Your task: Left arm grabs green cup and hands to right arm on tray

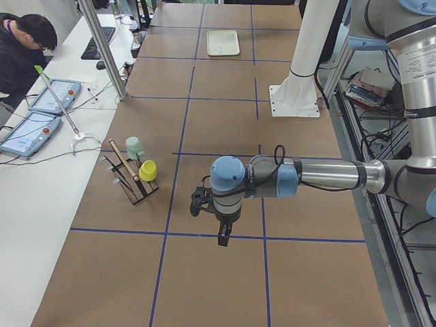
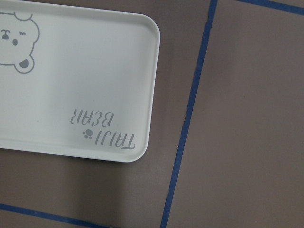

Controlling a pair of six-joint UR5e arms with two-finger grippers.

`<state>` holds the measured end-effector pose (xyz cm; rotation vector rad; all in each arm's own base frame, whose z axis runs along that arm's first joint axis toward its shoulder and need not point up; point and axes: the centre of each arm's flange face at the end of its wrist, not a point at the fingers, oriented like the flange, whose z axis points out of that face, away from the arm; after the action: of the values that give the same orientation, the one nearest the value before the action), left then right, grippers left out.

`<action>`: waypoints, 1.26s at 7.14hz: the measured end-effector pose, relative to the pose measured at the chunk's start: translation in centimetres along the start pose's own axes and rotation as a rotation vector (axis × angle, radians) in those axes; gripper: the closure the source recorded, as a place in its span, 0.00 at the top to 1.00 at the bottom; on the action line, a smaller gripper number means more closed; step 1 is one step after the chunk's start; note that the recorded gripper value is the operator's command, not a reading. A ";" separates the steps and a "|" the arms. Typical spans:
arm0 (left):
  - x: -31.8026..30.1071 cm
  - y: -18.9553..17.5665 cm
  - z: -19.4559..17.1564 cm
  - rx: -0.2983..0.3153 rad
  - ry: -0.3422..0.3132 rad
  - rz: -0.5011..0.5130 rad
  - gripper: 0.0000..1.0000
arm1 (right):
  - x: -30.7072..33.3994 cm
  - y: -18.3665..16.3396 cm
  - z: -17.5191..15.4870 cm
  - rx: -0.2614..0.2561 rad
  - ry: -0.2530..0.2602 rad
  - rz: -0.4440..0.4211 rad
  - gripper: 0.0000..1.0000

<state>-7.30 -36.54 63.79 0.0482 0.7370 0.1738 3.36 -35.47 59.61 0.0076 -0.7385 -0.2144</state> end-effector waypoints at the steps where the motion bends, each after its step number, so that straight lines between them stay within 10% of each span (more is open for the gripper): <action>1: 0.0 0.0 0.0 -0.001 0.000 -0.001 1.00 | 0.0 0.0 0.0 0.001 -0.001 -0.001 1.00; 5: 0.3 -0.8 -0.4 0.015 -0.008 0.016 1.00 | -0.3 -0.4 -0.1 0.004 -0.002 -0.008 1.00; 9: 1.1 -9.0 -2.9 0.179 -0.034 0.110 1.00 | -0.8 -1.3 -0.6 0.017 0.000 -0.024 1.00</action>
<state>-7.20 -45.22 59.94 0.2619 0.7149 0.2107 2.96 -36.59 58.48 0.0328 -0.7406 -0.2312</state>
